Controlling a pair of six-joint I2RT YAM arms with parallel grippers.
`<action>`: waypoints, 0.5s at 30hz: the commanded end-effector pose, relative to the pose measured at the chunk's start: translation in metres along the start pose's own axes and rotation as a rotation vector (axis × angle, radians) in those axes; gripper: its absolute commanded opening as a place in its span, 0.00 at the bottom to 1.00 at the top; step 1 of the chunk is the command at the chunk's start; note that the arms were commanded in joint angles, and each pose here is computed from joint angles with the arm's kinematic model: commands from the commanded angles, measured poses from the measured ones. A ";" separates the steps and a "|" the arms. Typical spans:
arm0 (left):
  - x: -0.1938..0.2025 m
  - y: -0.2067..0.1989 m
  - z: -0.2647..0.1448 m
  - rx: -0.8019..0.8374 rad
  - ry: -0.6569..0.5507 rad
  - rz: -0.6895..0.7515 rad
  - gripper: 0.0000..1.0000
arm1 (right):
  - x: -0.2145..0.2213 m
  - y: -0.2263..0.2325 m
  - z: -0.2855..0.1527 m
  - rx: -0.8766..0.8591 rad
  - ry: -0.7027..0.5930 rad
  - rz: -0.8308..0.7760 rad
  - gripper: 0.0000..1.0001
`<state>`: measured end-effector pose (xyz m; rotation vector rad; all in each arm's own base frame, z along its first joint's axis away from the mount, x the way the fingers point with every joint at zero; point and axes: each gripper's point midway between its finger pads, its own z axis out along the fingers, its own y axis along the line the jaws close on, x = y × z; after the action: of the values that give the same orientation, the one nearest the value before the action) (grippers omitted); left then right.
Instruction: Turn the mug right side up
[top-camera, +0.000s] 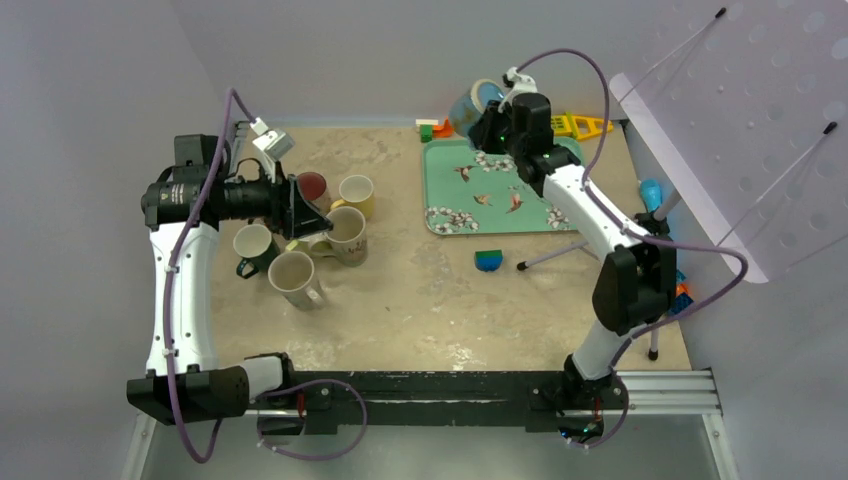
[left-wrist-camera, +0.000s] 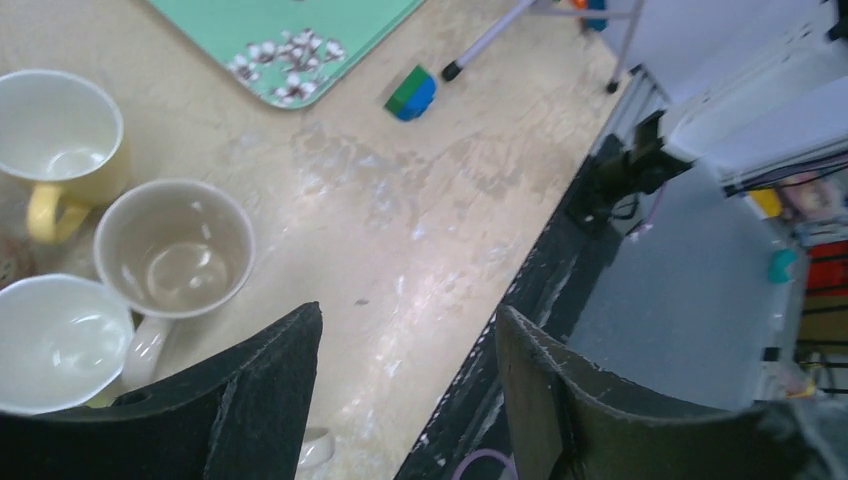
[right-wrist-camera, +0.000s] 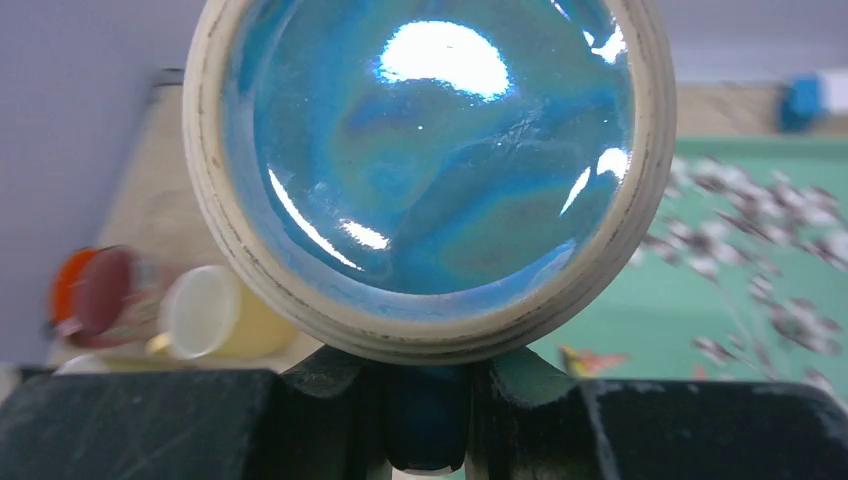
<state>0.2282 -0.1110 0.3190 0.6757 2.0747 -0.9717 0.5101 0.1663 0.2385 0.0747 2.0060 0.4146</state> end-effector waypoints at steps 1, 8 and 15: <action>-0.057 -0.040 -0.009 0.185 -0.197 0.008 0.69 | -0.103 0.140 -0.101 -0.487 -0.370 -0.029 0.00; -0.093 -0.088 -0.033 0.338 -0.314 0.051 0.75 | -0.116 0.256 -0.268 -1.043 -0.595 -0.043 0.00; -0.119 -0.117 -0.055 0.336 -0.371 0.110 0.76 | -0.095 0.294 -0.335 -1.289 -0.615 -0.041 0.00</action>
<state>0.2096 -0.1481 0.4482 0.6570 1.6415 -1.2795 0.2680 0.3511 0.4773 -0.5362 1.2014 1.2993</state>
